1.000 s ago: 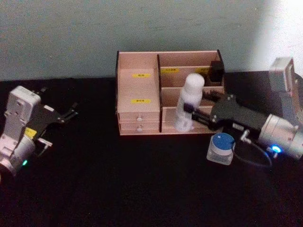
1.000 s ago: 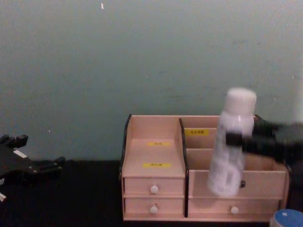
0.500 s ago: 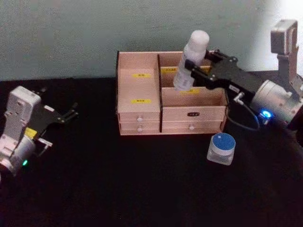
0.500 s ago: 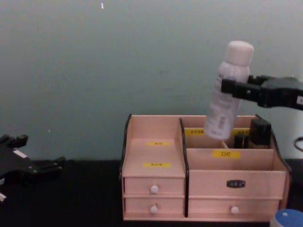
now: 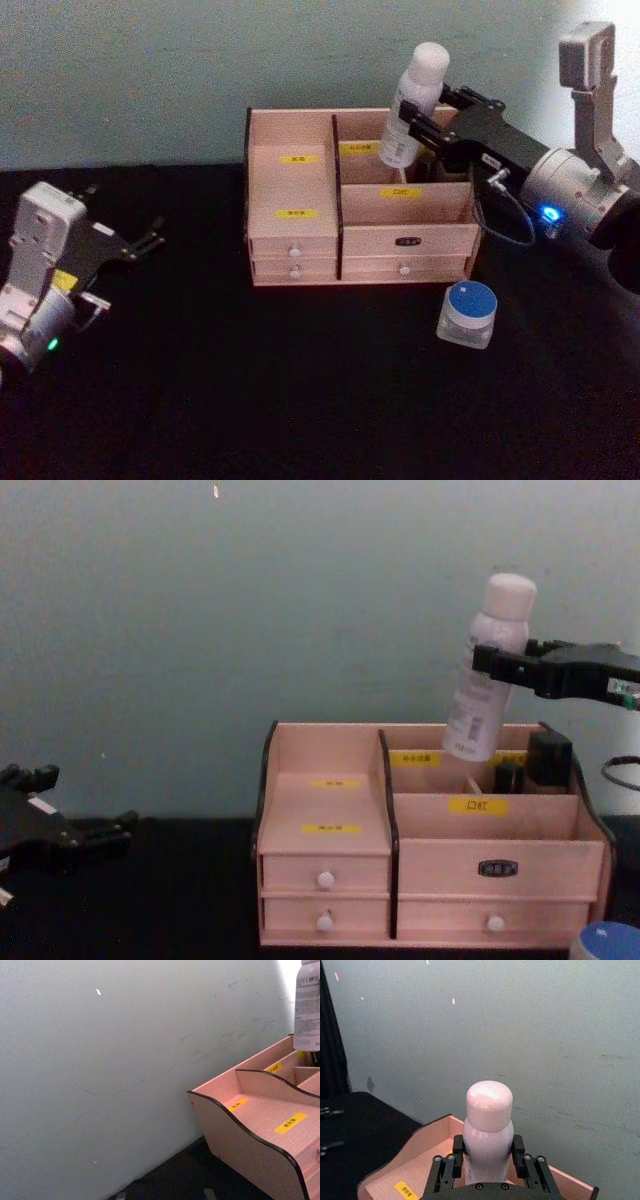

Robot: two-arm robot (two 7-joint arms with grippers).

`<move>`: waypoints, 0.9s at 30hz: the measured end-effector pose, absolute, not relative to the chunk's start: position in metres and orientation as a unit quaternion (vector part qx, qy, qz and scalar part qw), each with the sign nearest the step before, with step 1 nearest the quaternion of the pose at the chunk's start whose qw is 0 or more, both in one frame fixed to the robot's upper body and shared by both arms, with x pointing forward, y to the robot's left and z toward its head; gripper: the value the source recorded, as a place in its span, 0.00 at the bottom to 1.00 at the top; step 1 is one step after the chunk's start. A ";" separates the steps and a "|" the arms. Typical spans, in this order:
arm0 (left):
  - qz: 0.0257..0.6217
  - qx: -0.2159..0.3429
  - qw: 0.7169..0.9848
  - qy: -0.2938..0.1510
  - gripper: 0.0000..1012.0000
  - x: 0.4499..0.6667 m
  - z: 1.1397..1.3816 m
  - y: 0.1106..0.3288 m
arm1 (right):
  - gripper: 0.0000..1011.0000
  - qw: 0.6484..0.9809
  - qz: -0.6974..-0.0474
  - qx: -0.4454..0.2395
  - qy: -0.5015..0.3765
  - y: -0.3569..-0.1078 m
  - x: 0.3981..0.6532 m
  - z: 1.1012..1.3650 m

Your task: Pick up the facial cleanser and watermelon frost from the table and place them into the tiered storage box.

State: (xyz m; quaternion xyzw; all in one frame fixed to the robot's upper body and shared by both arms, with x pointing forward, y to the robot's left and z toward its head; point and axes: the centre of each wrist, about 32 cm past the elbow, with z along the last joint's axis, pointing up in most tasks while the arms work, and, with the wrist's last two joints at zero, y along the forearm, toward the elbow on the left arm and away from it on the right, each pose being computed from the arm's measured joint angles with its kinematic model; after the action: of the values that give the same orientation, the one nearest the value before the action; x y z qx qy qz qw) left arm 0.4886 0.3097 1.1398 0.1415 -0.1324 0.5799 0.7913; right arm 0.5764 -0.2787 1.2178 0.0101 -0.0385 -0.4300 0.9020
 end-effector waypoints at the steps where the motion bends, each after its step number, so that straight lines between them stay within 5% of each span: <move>1: 0.580 0.141 0.791 -0.132 0.99 0.489 1.140 0.310 | 0.57 0.902 -0.431 0.010 -0.038 -0.279 0.577 1.218; 27: 0.580 0.141 0.791 -0.132 0.99 0.489 1.140 0.310 | 0.57 0.907 -0.420 -0.016 -0.017 -0.266 0.603 1.201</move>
State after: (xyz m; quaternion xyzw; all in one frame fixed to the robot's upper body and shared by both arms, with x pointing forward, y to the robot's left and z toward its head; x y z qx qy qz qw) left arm 0.4886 0.3096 1.1398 0.1414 -0.1325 0.5799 0.7913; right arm 0.6026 -0.2660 1.2012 -0.0158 -0.0167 -0.4198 0.9073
